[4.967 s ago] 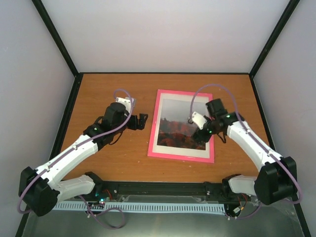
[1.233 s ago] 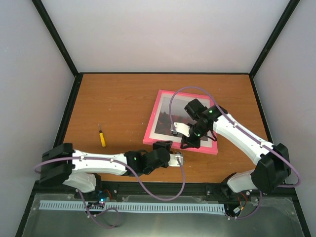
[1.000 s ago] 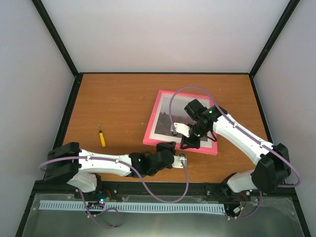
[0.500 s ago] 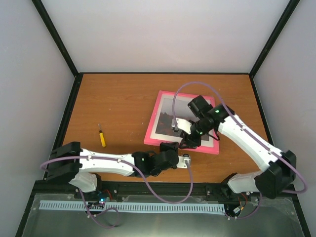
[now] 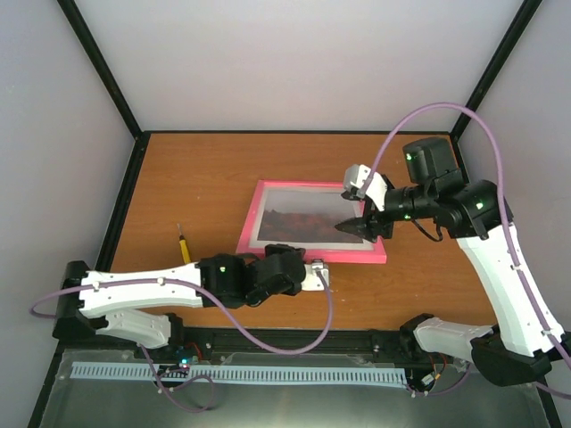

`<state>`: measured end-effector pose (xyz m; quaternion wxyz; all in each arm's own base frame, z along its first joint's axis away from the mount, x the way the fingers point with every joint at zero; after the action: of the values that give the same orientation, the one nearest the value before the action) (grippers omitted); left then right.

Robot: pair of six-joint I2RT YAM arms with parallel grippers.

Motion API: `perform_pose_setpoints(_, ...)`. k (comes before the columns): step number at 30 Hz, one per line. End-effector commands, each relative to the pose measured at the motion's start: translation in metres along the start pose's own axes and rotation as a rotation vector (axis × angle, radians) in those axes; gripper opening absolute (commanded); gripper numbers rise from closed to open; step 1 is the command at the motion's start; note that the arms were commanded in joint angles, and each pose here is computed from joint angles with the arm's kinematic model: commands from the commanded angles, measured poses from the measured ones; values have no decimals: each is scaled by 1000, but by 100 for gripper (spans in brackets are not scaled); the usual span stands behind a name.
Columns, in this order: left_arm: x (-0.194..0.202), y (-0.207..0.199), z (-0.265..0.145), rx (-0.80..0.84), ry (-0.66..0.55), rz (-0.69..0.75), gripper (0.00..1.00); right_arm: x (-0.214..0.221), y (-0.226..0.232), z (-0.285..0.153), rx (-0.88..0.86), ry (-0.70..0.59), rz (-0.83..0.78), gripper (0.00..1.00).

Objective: Take the photo out of the frame

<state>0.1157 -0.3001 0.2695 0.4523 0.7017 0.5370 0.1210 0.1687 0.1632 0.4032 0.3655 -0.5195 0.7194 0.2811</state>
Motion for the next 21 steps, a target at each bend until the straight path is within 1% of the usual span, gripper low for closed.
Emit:
perform_pose_setpoints(1,-1,33,-39,10,-47,-203,3,-7,4,-19,14,-33,19,70)
perform_pose_setpoints(5,-1,55,-60,-6,-77,-228,2,-13,4,-36,54,-65,8,68)
perform_pose_setpoints(9,-2,73,-71,-46,-91,-241,1,-15,10,-49,71,-90,-7,67)
perform_pose_setpoints(16,-4,102,-90,-75,-159,-270,1,-8,16,-65,148,-62,-17,65)
perform_pose_setpoints(21,-4,116,-98,-89,-209,-292,1,-3,18,-70,189,-42,-2,64)
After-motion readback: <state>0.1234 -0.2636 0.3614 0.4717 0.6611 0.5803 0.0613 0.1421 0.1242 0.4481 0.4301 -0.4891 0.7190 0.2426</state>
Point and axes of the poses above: each gripper's point midway between its finger pads, its own z axis out along the fingers, its own y axis along the line the jaws close on, x = y × z, the point moved 6 cm from there along -z, back along the fingers, and after that the axes turned 8 degrees about z, right-handed, at the moved point
